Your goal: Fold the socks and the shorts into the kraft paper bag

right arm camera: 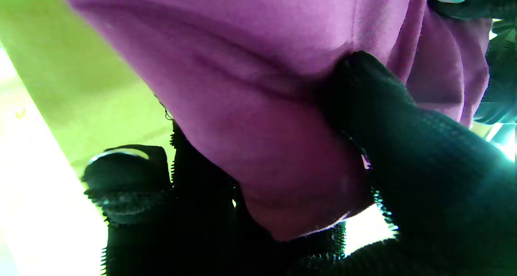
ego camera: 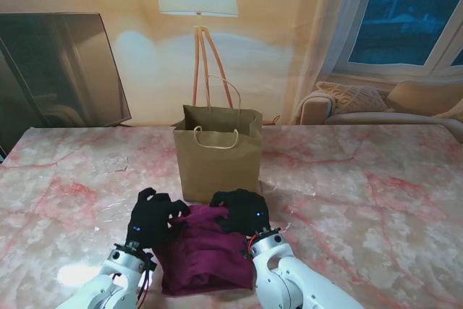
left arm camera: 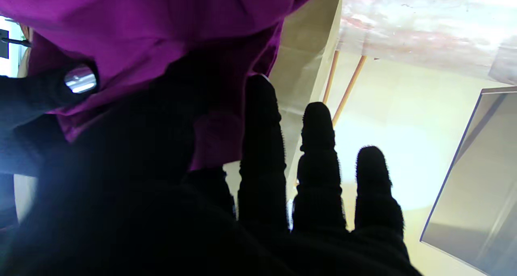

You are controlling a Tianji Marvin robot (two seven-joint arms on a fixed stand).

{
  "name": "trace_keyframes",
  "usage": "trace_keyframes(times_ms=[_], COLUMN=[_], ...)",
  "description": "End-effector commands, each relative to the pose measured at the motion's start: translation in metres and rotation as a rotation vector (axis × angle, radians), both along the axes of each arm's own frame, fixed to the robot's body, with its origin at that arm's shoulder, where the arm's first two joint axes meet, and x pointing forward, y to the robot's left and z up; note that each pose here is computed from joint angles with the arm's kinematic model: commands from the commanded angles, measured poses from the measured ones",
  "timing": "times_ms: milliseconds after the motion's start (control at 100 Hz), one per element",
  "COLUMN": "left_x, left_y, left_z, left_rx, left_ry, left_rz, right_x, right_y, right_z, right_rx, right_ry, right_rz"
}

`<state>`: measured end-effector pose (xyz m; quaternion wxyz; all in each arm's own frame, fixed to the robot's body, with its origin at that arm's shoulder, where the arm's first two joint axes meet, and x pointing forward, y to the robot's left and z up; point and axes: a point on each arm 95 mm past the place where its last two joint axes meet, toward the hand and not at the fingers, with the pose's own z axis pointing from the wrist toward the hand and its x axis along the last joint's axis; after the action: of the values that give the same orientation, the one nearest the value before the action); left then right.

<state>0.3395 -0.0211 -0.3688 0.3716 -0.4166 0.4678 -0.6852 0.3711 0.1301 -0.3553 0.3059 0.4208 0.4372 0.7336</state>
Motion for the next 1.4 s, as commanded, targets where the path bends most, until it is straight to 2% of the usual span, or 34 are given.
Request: trace_keyframes(times_ms=[0,90,230,350,560,730,920,1070,1220,1390], left_x=[0.003,0.002,-0.002,-0.003,-0.012,-0.019,-0.03,-0.037,-0.04,-0.044], left_y=[-0.006,-0.005,-0.002,0.001,0.003,0.003,0.005,0.005,0.004,0.005], left_z=[0.011,0.013,0.015,0.017,0.011,0.002,-0.001,-0.002,-0.008,-0.014], left_rx=[0.003,0.0,-0.004,0.003,0.039,0.073,0.109,0.169,0.21,0.257], left_ry=[0.0,-0.024,-0.089,-0.118,-0.13,-0.114,-0.092,-0.058,-0.011,0.076], left_rz=[-0.011,-0.007,0.001,0.004,-0.05,-0.113,-0.169,-0.226,-0.272,-0.312], right_x=[0.001,0.001,0.0,-0.001,-0.007,-0.015,-0.025,-0.031,-0.034,-0.039], right_y=[0.004,0.002,-0.002,-0.006,-0.019,-0.031,-0.04,-0.044,-0.044,-0.043], right_z=[0.003,0.004,0.004,0.002,-0.006,-0.012,-0.01,-0.01,-0.018,-0.025], right_rx=[0.009,0.019,0.014,0.011,-0.046,-0.082,-0.108,-0.201,-0.283,-0.372], right_ry=[-0.026,-0.053,-0.139,-0.191,-0.211,-0.221,-0.205,-0.187,-0.151,-0.124], right_rz=[0.012,0.032,0.066,0.095,0.179,0.257,0.337,0.43,0.511,0.581])
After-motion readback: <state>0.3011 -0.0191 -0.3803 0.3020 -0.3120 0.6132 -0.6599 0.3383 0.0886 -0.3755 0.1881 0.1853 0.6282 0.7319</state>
